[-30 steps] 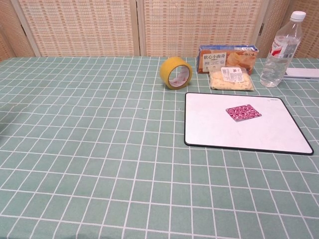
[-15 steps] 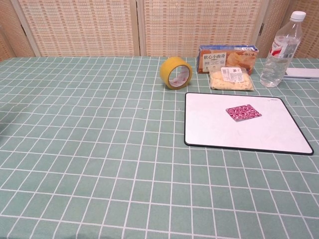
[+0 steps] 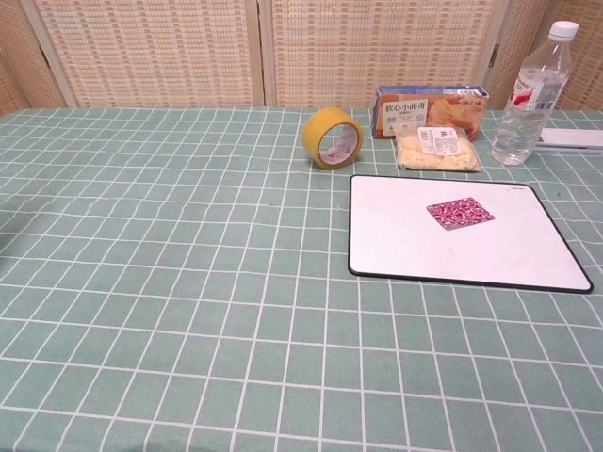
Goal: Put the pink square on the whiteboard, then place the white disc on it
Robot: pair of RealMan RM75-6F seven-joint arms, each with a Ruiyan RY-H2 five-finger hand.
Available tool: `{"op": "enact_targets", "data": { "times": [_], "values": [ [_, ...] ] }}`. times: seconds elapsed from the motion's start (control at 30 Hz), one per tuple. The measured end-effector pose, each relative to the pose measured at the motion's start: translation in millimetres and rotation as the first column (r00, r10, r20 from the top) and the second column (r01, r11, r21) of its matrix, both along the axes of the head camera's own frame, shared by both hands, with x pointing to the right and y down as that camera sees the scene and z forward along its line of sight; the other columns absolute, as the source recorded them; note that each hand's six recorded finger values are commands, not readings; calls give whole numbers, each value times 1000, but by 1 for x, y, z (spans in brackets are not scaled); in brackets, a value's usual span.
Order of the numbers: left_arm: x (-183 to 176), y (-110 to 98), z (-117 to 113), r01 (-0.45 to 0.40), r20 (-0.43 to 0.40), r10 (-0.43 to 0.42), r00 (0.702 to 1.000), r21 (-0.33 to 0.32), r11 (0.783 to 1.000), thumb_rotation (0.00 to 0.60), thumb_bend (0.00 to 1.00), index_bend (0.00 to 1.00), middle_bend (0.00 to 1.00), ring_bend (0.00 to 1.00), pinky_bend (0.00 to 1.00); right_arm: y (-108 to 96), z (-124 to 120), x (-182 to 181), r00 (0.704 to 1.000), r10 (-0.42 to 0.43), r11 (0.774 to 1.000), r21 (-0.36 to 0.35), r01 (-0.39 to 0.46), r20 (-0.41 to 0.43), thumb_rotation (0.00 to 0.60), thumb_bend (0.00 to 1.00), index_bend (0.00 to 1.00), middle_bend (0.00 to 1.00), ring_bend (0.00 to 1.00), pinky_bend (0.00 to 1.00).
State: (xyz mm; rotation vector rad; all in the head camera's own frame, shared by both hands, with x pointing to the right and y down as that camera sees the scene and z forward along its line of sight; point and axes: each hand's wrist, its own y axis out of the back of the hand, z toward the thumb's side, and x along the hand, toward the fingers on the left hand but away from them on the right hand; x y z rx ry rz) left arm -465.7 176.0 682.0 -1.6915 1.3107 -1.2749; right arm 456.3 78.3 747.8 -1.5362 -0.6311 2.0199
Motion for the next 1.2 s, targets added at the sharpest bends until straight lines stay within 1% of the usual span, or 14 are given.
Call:
{"op": "enact_targets", "data": {
  "times": [0.2,0.47,0.7,1.2],
  "values": [
    [-1,0,0,1,1,-1,1000,-2,1000,600,390,56,53,0,0,-3,4,1,1000,1,1000,5,-1,-13,600,185,405,0,0,0],
    [0,0,1,1,1,-1,1000,0,1000,600,390,56,53,0,0,-6,9,1,1000,4,1000,0,-4,-23,600,227,430,0,0,0],
    [-1,0,1,4,-1,-4,1000,-4,1000,600,391,56,53,0,0,-4,15,-1,1000,1,1000,-7,-1,-25,600,238,438,0,0,0],
    [-1,0,1,5,-6,-5,1000,-5,1000,600,390,56,53,0,0,-3,17,-3,1000,-3,1000,-14,2,-30,600,240,464,0,0,0]
  ]
}}
